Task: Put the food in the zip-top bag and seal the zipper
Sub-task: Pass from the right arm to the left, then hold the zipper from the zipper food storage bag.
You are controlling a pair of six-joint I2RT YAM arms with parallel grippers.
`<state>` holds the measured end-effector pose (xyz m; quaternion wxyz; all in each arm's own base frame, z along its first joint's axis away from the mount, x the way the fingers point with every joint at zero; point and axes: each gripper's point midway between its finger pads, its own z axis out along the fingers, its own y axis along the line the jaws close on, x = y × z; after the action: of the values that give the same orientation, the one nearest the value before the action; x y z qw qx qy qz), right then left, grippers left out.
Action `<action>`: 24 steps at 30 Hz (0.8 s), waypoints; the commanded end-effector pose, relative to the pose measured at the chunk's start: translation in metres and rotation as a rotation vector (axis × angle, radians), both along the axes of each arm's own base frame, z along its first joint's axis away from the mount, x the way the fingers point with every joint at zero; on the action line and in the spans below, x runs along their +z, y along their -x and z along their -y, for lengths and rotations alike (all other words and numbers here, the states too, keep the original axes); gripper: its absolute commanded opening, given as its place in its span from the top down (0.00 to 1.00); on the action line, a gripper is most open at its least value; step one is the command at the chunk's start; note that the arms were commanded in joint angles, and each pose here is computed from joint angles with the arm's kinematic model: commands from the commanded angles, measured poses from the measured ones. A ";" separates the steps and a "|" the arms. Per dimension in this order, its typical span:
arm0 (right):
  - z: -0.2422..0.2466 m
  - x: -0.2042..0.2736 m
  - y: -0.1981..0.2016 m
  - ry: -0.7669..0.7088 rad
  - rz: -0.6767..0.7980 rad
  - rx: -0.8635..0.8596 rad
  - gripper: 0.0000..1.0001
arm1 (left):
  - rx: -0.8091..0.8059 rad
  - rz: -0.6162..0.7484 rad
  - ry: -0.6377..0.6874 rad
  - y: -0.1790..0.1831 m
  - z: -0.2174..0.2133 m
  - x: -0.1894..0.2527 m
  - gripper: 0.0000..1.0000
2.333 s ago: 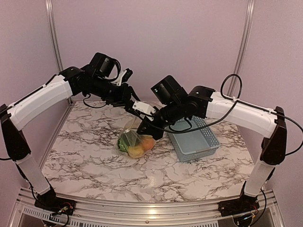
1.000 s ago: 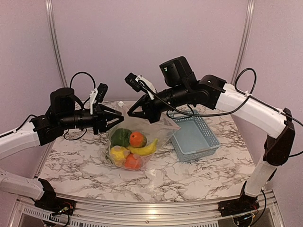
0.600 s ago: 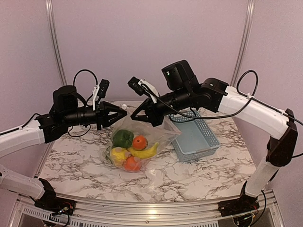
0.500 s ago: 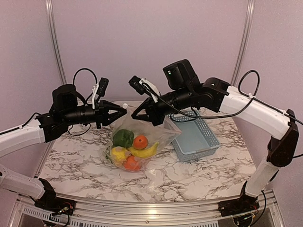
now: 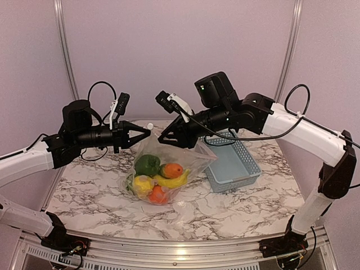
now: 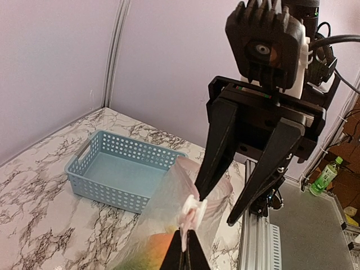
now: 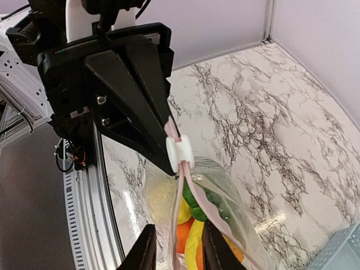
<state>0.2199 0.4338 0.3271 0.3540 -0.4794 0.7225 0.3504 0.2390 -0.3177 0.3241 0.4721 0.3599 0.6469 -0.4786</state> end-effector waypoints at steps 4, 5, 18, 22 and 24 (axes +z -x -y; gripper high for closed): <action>0.003 0.048 -0.012 -0.055 0.143 -0.030 0.58 | -0.004 0.081 -0.059 0.011 -0.010 0.022 1.00; 0.001 0.047 -0.013 -0.054 0.146 -0.027 0.57 | -0.006 0.082 -0.070 0.012 -0.011 0.021 1.00; -0.033 0.038 -0.010 -0.097 0.142 0.079 0.46 | -0.006 0.085 -0.108 0.019 -0.017 0.018 1.00; -0.042 0.036 -0.007 -0.098 0.124 0.123 0.45 | -0.003 0.079 -0.116 0.018 -0.017 0.016 1.00; -0.045 0.037 -0.005 -0.109 0.117 0.142 0.46 | 0.002 0.078 -0.120 0.017 -0.017 0.014 1.00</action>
<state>0.2346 0.4698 0.3430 0.3888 -0.5133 0.6764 0.3575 0.2247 -0.3034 0.3234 0.4607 0.4014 0.6646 -0.4301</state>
